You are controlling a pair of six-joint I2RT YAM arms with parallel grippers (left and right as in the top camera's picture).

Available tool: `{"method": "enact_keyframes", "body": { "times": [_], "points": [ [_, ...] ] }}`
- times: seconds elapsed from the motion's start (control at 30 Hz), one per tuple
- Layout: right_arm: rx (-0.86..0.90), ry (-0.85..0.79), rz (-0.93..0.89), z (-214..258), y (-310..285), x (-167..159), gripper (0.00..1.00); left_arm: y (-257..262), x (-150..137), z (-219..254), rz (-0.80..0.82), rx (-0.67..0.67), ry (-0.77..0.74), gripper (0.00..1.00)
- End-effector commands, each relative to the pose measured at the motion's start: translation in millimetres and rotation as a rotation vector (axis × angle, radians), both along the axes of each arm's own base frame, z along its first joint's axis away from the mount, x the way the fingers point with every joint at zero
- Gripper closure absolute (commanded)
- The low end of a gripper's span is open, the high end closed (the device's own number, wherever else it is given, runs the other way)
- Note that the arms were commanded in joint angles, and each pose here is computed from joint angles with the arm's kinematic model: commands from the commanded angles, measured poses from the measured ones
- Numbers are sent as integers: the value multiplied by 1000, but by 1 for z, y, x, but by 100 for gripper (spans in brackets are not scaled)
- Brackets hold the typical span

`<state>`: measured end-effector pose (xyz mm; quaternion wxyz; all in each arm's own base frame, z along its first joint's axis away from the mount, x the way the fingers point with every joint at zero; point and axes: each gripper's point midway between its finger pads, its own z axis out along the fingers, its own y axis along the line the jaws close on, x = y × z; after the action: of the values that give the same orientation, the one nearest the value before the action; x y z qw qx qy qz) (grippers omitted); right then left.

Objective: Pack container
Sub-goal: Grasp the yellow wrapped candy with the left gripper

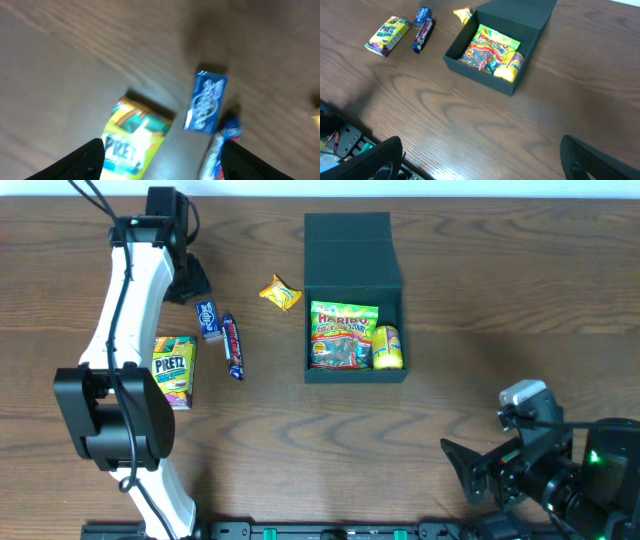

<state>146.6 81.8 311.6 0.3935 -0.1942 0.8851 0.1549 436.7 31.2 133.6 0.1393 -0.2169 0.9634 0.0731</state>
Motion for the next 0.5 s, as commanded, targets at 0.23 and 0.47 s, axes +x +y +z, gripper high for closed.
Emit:
{"method": "enact_keyframes", "body": {
  "times": [0.23,0.47],
  "points": [
    [7,-1,-18,2,-2,1,1,-81,40,17,-46,-174,-200,18],
    [7,1,-18,2,-2,0,1,-139,55,-6,2,-298,-222,17]
  ]
}}
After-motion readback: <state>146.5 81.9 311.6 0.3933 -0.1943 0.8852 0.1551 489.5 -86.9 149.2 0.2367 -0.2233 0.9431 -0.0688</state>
